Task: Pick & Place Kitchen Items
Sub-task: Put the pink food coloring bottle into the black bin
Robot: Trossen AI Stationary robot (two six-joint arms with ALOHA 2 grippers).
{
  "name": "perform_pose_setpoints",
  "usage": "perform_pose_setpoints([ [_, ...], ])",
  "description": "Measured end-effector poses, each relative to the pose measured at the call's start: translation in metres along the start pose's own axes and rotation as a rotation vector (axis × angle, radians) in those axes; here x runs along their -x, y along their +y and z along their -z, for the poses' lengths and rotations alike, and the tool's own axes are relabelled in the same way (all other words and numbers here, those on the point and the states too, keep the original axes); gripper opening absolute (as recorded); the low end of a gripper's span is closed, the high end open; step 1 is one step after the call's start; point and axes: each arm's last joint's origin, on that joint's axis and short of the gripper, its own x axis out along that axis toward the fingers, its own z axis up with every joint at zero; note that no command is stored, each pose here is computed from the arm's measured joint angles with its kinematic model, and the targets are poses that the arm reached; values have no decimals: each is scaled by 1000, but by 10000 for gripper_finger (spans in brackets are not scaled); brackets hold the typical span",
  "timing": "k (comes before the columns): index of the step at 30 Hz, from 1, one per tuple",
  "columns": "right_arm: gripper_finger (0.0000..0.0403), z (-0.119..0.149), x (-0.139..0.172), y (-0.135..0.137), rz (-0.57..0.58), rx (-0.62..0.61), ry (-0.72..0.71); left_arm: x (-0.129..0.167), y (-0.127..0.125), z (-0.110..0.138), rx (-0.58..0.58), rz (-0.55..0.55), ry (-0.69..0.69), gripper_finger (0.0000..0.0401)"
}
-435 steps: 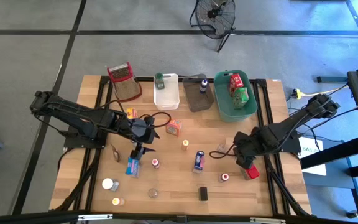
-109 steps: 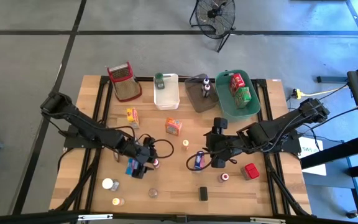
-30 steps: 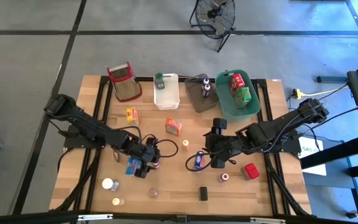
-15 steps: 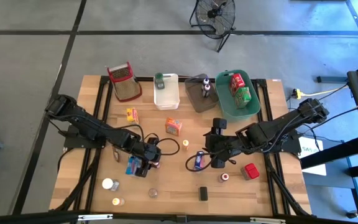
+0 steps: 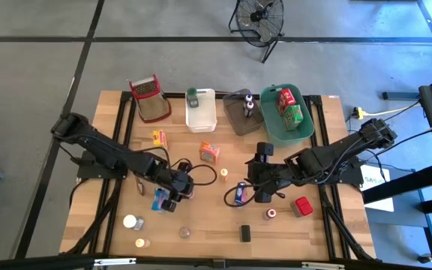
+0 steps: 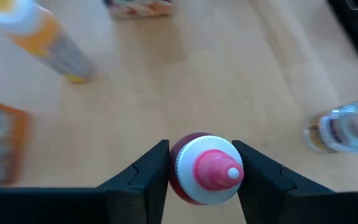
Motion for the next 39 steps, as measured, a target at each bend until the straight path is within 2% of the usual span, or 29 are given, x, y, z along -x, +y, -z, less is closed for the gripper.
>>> perform_pose_setpoints([
  [7, 250, 1, 4, 7, -20, 18, -17, 38, 7, -33, -104, -72, 33, 148],
  [12, 250, -9, 16, 30, -100, 96, -177, 72, 28, -53, -129, -177, 90, 148],
  [14, 250, -10, 23, 40, -106, 138, -230, 87, 38, -60, -127, -202, 105, 148],
  [17, 250, -5, 34, 53, -53, 174, -269, 107, 56, -72, -149, -240, 74, 150],
  [22, 250, 4, 49, 70, -4, 169, -321, 141, 95, -87, -187, -300, -8, 146],
  [26, 250, 7, 57, 78, -9, 139, -353, 160, 134, -92, -165, -321, -86, 146],
  [31, 250, 6, 59, 85, -33, 100, -378, 154, 187, -95, -141, -301, -144, 146],
  [39, 250, 6, 57, 92, -48, 80, -387, 101, 273, -106, -87, -233, -118, 146],
])
